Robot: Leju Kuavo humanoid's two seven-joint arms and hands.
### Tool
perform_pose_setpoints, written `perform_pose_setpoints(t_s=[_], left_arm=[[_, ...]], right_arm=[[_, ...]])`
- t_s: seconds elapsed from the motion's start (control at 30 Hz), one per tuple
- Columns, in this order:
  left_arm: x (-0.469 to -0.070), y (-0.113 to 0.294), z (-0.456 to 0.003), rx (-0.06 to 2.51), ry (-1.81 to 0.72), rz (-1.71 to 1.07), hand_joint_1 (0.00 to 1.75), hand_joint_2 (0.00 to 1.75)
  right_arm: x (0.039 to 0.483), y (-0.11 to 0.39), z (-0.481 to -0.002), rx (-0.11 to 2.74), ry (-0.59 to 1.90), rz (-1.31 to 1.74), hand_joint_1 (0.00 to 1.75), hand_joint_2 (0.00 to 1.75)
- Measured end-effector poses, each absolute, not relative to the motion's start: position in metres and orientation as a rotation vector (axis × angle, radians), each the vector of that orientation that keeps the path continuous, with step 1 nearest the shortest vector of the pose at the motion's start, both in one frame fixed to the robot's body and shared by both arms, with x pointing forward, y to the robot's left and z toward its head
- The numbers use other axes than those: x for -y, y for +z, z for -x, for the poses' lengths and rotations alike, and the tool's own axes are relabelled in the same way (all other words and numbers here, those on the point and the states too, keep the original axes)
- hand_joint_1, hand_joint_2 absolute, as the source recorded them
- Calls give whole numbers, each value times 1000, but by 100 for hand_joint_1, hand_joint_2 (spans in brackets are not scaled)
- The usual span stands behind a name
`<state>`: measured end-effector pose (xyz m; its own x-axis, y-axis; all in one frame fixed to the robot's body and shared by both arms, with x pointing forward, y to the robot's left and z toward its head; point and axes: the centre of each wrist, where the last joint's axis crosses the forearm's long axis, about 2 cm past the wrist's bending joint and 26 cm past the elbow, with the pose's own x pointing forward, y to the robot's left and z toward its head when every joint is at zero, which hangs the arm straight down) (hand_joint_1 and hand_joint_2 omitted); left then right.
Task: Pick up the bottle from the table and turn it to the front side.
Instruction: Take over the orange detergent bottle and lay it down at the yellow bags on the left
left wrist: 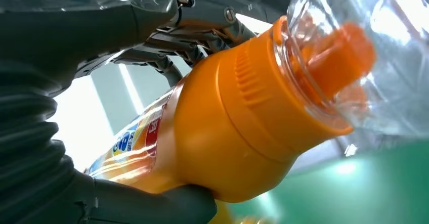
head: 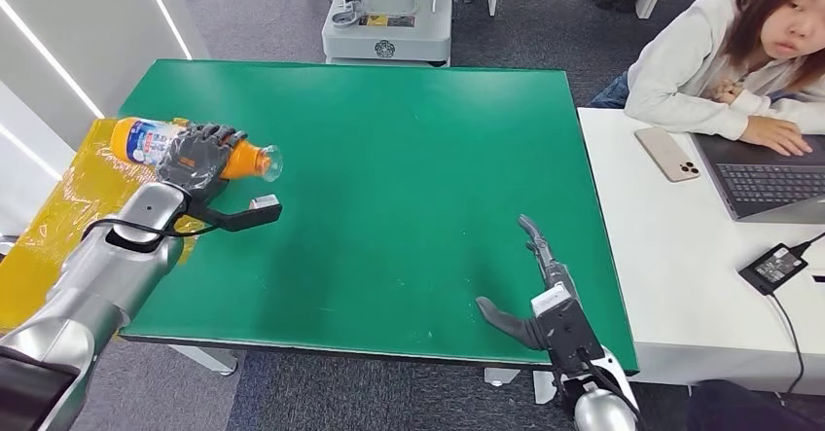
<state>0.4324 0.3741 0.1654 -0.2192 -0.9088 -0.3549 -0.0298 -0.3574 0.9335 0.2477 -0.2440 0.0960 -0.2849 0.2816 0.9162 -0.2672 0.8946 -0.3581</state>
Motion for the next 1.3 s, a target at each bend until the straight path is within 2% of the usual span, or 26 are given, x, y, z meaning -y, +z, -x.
perform_pose_setpoints(t_s=[0.23,0.47,0.7,0.83,0.97,1.0,1.1,1.13,1.3], left_arm=[[-393,139,-418,755,-1789,-1463,175,175],[-410,132,-411,592,-1833,-1468,175,175],[-412,130,-409,580,-1873,-1432,175,175],[-402,123,-408,765,-2012,-1117,175,175],[-392,122,-410,883,-1997,-925,175,175],[-390,122,-411,904,-1981,-888,168,175],[-382,125,-415,943,-1905,-774,37,175],[-379,126,-417,944,-1875,-739,0,175],[-362,129,-423,950,-1781,-674,0,175]], right_arm=[[250,88,-234,1743,533,68,0,175],[247,86,-231,1729,527,71,0,175],[244,86,-231,1728,526,62,0,175],[241,88,-236,1730,541,35,0,175],[241,89,-238,1734,547,27,0,175],[241,89,-237,1734,546,26,0,175],[241,91,-236,1734,543,27,0,175],[241,92,-236,1733,541,29,0,175],[243,94,-234,1733,532,37,0,175]])
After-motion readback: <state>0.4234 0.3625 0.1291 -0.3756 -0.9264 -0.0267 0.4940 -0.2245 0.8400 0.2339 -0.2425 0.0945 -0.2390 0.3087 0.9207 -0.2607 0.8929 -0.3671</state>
